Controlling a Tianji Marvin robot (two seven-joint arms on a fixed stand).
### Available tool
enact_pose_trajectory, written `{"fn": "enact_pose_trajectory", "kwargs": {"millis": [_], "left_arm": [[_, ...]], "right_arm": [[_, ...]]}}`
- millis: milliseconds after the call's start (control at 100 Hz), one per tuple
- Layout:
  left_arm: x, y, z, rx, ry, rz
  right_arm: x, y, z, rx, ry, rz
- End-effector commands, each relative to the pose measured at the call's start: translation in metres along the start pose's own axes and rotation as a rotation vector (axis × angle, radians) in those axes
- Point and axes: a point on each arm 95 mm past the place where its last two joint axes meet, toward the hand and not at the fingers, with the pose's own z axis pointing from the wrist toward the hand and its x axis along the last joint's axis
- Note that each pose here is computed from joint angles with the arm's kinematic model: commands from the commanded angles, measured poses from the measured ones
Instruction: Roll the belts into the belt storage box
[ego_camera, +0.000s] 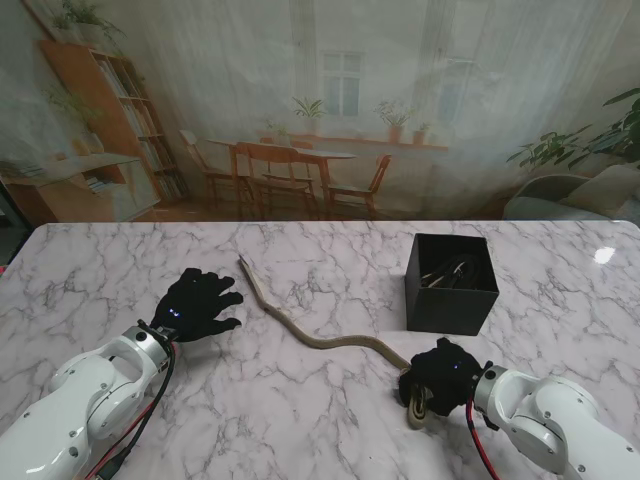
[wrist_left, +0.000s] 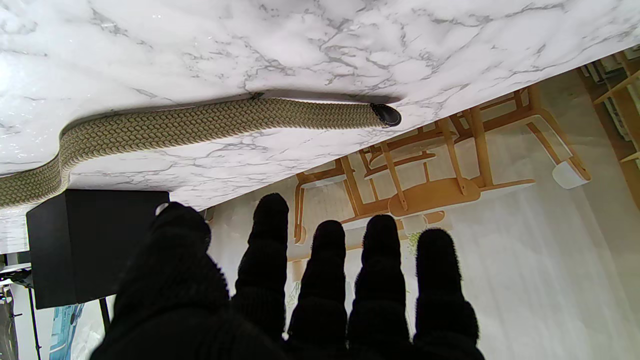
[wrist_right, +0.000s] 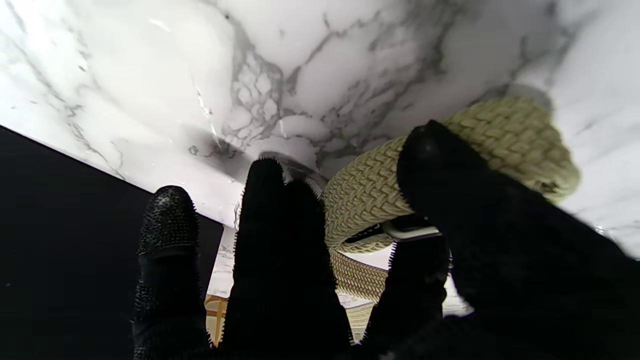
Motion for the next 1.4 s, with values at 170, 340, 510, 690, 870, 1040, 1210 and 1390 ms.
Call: {"fn": "enact_pose_trajectory", "kwargs": {"millis": [170, 340, 510, 690, 870, 1040, 1210, 1390], "left_arm": [[0.0011, 0.002, 0.0007, -0.013, 0.001, -0.002], [0.001, 0.002, 0.0007, -0.013, 0.0, -0.002], [0.0012, 0.002, 0.0008, -0.014, 0.0, -0.003], [0.0014, 0.002, 0.001, -0.015, 0.001, -0.003], [0.0011, 0.0021, 0.0008, -0.014, 0.0, -0.004], [0.0012, 0.002, 0.001, -0.014, 0.0, -0.005], [0.0013, 0.002, 0.0012, -0.015, 0.0, -0.006], [0.0012, 0.002, 0.0012, -0.015, 0.001, -0.005]], "right_arm": [[0.0067, -0.011, -0.0005, 0.034, 0.017, 0.05], [0.0072, -0.0124, 0.0016, 0.022, 0.012, 0.091], [0.0074, -0.0142, 0.0032, -0.003, 0.006, 0.107], [0.0066, -0.0138, 0.0034, -0.034, 0.003, 0.106], [0.0058, -0.0119, 0.0037, -0.086, 0.005, 0.116], [0.0037, -0.0111, 0.0044, -0.124, 0.018, 0.102], [0.0034, -0.0132, 0.0072, -0.149, 0.026, 0.126], [0.0044, -0.0155, 0.0086, -0.153, 0.021, 0.153]]}}
